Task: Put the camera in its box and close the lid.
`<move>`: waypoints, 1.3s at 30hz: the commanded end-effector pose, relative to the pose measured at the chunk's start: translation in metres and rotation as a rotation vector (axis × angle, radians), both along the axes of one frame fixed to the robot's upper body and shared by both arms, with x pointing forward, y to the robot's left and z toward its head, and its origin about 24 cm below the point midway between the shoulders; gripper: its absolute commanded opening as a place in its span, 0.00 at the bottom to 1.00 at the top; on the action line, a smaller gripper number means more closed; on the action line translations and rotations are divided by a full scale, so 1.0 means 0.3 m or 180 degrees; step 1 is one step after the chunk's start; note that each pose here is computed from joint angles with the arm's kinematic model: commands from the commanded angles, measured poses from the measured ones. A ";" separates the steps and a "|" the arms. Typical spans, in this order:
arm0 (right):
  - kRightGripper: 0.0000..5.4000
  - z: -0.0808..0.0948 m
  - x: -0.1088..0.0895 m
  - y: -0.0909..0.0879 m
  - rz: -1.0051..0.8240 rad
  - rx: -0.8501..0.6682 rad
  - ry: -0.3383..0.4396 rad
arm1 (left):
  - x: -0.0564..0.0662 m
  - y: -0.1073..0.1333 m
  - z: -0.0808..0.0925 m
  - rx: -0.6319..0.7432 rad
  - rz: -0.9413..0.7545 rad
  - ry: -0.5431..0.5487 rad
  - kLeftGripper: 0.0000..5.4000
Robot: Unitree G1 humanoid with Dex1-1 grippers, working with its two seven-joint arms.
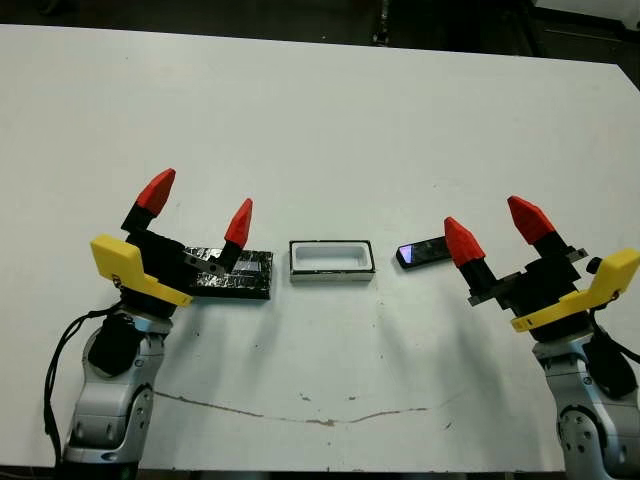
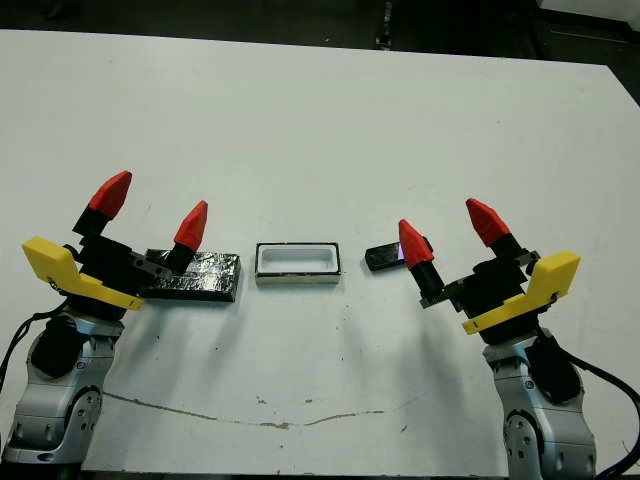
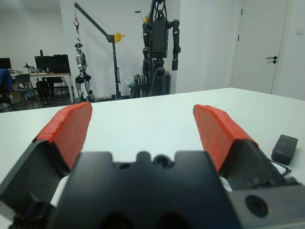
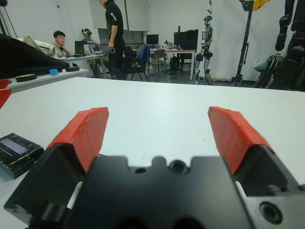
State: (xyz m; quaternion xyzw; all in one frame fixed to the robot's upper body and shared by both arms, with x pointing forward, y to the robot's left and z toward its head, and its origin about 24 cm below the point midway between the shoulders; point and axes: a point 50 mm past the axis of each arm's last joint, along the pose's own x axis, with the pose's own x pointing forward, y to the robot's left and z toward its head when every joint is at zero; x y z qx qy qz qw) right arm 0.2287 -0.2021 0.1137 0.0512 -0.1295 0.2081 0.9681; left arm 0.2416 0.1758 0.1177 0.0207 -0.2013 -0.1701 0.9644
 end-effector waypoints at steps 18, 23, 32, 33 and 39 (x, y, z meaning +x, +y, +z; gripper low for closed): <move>1.00 0.144 0.095 -0.110 0.0395 -0.0861 -0.0228 | 0.000 -0.010 0.001 0.0024 0.0000 0.0053 1.00; 1.00 0.291 0.201 -0.177 0.0970 -0.1637 -0.0183 | 0.001 -0.011 0.001 -0.0002 -0.0018 0.0064 1.00; 1.00 0.344 0.337 -0.139 0.1995 -0.2742 0.0228 | -0.004 -0.010 -0.005 0.0007 0.0031 0.0069 1.00; 1.00 0.338 0.347 -0.129 0.2151 -0.2844 0.0336 | -0.005 -0.009 -0.006 -0.0008 0.0029 0.0075 1.00; 1.00 0.303 0.379 -0.082 0.2683 -0.3465 0.0766 | -0.008 -0.006 -0.007 -0.0053 0.0017 0.0082 1.00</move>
